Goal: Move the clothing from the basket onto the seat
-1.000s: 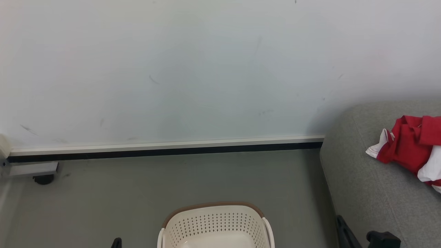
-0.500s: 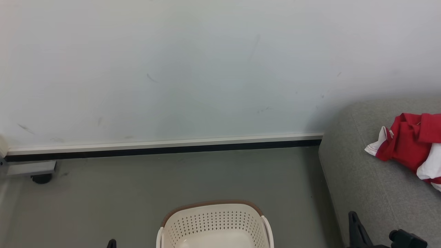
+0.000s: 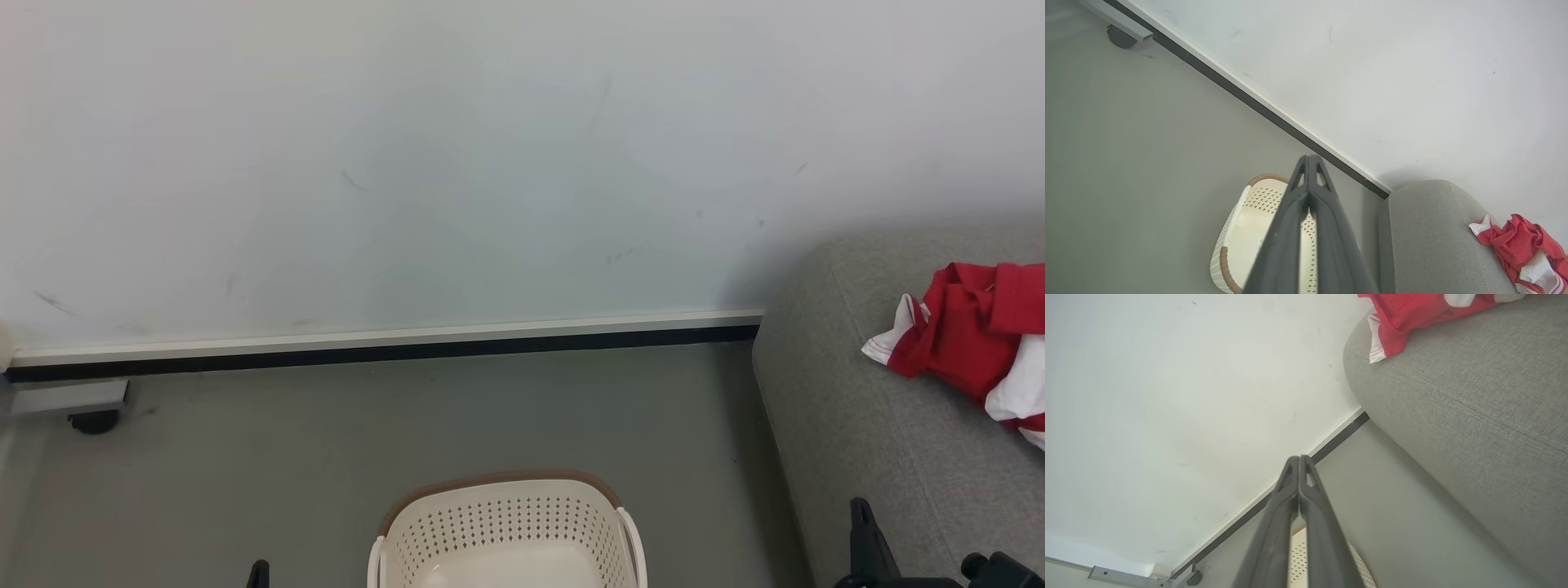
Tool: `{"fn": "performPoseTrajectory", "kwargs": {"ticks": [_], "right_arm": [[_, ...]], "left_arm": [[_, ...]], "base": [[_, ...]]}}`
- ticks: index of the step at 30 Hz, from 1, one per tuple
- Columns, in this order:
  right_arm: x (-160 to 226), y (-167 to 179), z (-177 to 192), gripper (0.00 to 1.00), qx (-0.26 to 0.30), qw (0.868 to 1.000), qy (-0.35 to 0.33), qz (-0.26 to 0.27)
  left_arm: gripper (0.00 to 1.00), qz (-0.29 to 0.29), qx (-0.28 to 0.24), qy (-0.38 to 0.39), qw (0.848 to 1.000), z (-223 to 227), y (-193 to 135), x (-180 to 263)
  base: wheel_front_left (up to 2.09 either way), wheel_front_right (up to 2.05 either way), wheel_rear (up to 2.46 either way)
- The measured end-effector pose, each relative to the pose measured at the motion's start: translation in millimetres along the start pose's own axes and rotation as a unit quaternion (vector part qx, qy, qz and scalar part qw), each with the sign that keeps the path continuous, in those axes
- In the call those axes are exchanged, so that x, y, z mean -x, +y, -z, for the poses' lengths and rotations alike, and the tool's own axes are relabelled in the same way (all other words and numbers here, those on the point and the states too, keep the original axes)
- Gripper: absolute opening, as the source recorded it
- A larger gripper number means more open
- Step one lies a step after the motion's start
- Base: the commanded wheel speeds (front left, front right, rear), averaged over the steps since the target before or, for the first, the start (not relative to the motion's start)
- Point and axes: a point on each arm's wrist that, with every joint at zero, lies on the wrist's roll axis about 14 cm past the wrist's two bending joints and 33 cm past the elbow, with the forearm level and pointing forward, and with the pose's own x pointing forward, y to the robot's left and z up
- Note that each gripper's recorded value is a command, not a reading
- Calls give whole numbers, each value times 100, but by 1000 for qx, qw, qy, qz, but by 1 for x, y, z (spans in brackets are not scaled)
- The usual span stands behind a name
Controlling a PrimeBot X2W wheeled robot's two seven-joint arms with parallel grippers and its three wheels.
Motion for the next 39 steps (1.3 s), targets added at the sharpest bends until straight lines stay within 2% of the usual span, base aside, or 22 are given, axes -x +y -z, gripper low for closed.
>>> {"fn": "performPoseTrajectory", "kwargs": {"ticks": [20, 39], "right_arm": [[2, -10, -13, 0, -132, 991, -20, 22], [6, -19, -24, 0, -245, 968, -38, 32]], "left_arm": [[0, 6, 123, 21, 992, 2, -4, -8], [0, 21, 232, 35, 972, 1, -11, -15]], "base": [[0, 0, 0], [0, 0, 0]]}}
